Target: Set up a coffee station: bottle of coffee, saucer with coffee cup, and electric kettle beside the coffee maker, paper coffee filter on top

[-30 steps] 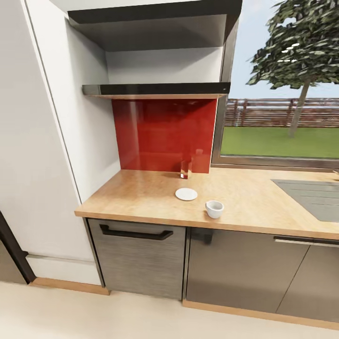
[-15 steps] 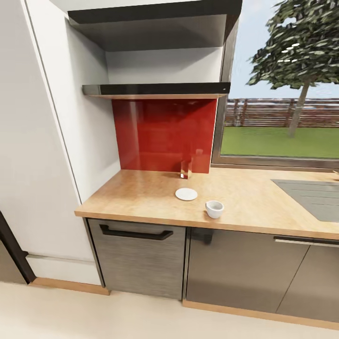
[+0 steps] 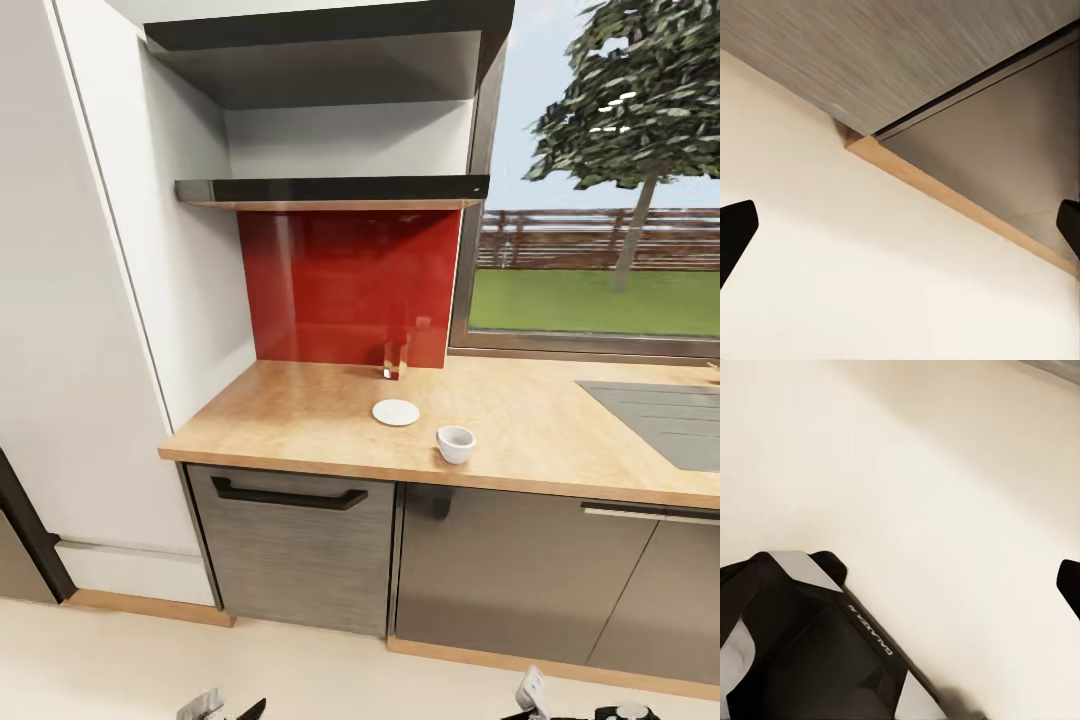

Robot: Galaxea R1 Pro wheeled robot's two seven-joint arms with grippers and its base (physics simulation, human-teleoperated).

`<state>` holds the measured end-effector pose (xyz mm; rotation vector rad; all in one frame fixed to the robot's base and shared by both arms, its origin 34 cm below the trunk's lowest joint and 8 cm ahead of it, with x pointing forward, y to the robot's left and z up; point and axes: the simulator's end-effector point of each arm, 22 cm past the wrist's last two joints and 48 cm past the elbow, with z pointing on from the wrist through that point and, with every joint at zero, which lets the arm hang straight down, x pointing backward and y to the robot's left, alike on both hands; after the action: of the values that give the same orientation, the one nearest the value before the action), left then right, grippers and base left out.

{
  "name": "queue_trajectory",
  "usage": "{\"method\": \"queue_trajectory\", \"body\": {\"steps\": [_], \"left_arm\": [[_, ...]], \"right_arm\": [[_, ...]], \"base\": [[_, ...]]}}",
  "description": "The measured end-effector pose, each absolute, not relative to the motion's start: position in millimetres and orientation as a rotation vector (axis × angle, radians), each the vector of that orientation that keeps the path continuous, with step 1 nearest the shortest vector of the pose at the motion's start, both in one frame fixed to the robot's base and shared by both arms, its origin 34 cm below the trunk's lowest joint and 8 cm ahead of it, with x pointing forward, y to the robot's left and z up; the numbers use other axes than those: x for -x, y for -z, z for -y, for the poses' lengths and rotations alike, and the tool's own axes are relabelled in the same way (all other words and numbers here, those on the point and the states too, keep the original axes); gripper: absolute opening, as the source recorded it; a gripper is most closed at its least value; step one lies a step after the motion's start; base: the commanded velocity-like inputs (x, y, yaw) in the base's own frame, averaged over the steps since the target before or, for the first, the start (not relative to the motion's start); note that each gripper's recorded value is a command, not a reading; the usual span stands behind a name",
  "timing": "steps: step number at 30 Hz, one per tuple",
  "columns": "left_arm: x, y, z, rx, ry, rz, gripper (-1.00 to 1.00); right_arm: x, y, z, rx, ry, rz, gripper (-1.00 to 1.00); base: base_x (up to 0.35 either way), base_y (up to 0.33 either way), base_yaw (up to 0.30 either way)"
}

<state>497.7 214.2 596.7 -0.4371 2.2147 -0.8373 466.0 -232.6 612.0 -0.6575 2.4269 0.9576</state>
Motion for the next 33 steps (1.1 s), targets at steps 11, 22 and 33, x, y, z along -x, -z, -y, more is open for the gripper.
{"method": "queue_trajectory", "body": {"steps": [11,22,33], "left_arm": [[-553,-671,-193,0.288,0.932,-2.111,1.0],[-581,-777,-140,0.039,1.084,-2.038,1.0],[-570,-867,-102,-0.15,1.193,-2.004,1.0]], "right_arm": [[-500,-650,208,0.74,-0.977,-2.308,1.0],[-552,-737,180,0.766,-1.013,-2.144,1.0],[-602,-851,190,0.672,-0.962,-2.01,1.0]], "base": [[0.0,0.0,0.0],[0.0,0.0,0.0],[0.0,0.0,0.0]]}}
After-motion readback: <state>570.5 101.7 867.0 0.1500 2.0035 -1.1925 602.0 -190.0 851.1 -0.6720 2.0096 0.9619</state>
